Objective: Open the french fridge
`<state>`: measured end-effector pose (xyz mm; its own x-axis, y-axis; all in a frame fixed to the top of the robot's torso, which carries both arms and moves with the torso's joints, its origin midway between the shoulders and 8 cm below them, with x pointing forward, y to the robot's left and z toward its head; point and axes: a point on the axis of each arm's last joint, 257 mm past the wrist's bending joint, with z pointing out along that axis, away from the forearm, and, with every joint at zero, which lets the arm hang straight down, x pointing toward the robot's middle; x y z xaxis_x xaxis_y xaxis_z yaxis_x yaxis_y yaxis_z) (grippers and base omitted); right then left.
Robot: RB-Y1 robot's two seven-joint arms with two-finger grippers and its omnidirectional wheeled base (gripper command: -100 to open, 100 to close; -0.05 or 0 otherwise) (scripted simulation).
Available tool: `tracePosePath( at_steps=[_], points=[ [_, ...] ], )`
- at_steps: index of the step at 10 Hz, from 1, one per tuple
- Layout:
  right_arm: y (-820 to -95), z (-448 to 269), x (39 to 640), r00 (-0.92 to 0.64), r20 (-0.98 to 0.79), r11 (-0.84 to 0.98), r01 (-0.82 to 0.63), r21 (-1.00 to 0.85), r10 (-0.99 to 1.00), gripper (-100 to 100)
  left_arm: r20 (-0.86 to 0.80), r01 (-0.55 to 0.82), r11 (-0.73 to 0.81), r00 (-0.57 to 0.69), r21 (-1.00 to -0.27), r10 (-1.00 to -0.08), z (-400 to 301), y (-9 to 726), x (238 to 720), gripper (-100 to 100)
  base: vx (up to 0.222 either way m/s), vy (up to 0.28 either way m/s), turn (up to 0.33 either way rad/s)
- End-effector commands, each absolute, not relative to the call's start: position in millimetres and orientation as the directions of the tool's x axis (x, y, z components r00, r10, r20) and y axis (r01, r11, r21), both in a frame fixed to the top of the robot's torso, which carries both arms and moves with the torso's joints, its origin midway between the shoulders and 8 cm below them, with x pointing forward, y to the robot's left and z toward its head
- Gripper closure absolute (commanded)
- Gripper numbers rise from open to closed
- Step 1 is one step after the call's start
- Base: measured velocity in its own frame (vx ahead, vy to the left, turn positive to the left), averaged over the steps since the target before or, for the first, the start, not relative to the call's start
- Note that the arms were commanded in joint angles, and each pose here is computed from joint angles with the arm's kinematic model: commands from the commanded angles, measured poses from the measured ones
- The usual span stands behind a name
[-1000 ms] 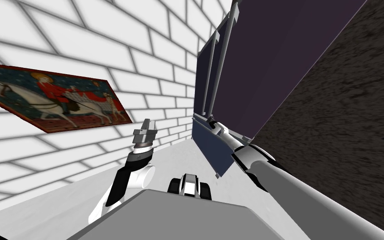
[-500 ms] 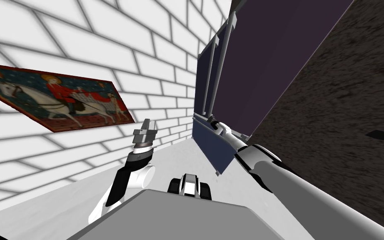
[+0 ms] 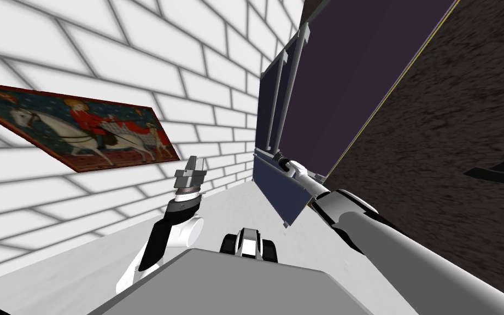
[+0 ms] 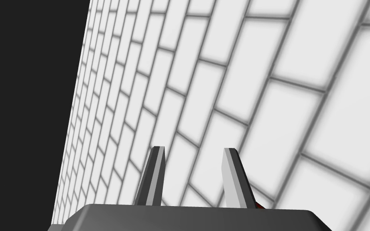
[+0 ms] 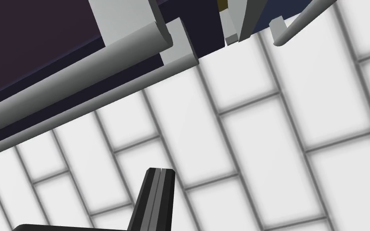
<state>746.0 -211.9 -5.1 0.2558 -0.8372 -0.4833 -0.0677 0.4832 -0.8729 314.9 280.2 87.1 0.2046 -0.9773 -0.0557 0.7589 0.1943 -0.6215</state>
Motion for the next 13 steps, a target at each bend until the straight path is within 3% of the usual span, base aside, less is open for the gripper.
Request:
tracePosePath(
  at_steps=[1,11,12,13],
  points=[
    [-210.9,-7.4,741.7,0.293,-0.489,0.480,-0.105,-0.871,-0.822,100,-0.056,0.759,0.194,0.205,-0.622,-0.977,87.1,280.2,314.9,0,-0.057,0.039,-0.021],
    [-215.3,-25.7,726.1,0.358,-0.497,0.437,-0.237,-0.867,-0.791,100,-0.056,0.759,0.194,0.205,-0.622,-0.977,87.1,280.2,314.9,0,-0.046,0.033,-0.010],
    [-233.5,-21.9,730.2,0.327,-0.495,0.447,-0.214,-0.868,-0.805,-100,-0.056,0.759,0.194,0.205,-0.622,-0.977,87.1,280.2,314.9,0,0.089,0.045,-0.045],
    [-241.8,-20.6,731.9,0.313,-0.495,0.452,-0.203,-0.869,-0.811,-100,-0.056,0.759,0.194,0.205,-0.622,-0.977,87.1,280.3,314.9,0,0.161,0.079,-0.048]
  ],
)
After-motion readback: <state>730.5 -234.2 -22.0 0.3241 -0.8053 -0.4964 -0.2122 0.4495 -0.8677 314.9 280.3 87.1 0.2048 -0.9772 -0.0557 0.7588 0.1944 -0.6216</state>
